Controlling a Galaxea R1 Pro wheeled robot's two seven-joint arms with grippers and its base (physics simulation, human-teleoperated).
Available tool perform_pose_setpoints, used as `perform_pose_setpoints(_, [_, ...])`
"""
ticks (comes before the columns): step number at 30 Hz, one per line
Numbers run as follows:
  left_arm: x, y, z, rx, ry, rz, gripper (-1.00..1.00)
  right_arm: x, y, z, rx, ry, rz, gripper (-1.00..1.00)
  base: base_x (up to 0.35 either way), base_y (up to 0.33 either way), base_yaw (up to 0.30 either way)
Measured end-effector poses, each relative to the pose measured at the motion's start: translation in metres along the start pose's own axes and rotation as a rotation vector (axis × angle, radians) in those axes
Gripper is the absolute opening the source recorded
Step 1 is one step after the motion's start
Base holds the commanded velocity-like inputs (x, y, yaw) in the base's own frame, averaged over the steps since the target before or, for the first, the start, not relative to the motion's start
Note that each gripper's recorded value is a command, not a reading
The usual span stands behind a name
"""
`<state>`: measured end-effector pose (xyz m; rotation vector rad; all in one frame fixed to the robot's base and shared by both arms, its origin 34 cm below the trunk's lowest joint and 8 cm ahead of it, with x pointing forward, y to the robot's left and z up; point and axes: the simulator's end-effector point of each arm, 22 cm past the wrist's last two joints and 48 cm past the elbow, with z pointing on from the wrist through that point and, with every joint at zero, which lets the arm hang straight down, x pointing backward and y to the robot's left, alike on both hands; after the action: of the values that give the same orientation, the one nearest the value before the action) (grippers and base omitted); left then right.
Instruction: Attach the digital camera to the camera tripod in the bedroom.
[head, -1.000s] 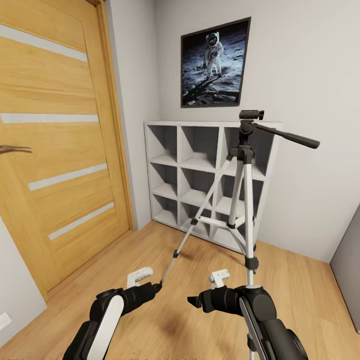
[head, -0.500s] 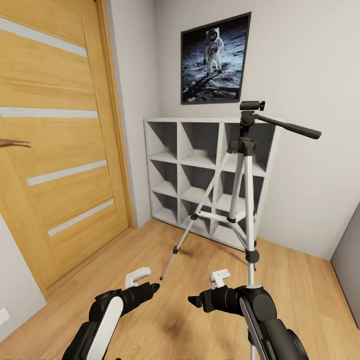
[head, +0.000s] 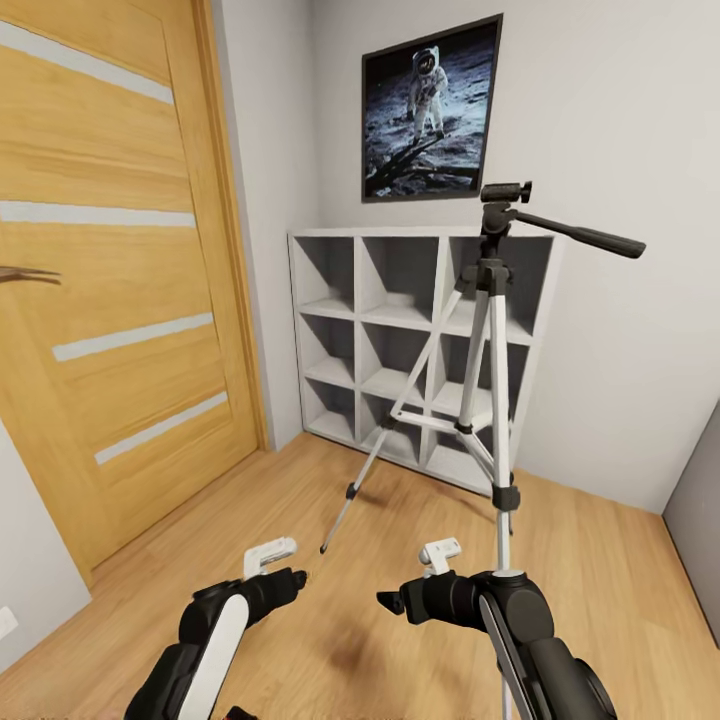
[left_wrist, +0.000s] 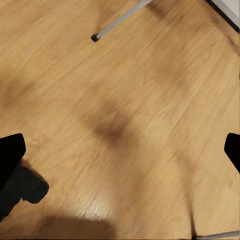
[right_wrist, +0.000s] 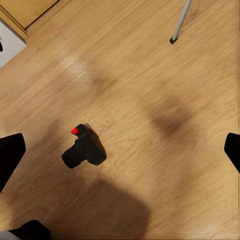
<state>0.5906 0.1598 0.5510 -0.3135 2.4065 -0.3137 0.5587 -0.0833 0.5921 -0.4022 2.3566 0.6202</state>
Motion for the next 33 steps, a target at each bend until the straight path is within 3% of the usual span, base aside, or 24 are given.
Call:
perform_pose_setpoints(7, [0.017,0.034,0.010,-0.135,0.010,0.011,1.00,0.012,-0.007,0.007,0.017,0.000,0.001,1.00,0.000,0.000,0.000])
perform_pose_setpoints(21, [0.043,0.048,0.028,-0.152,0.016,0.010,1.00,0.028,-0.004,0.016,-0.014,-0.022,-0.003,1.00,0.000,0.000,0.000])
perform_pose_setpoints(33, [0.064,0.057,0.043,-0.154,0.015,0.010,1.00,0.056,-0.006,0.028,-0.028,0.008,0.018,1.00,0.000,0.000,0.000])
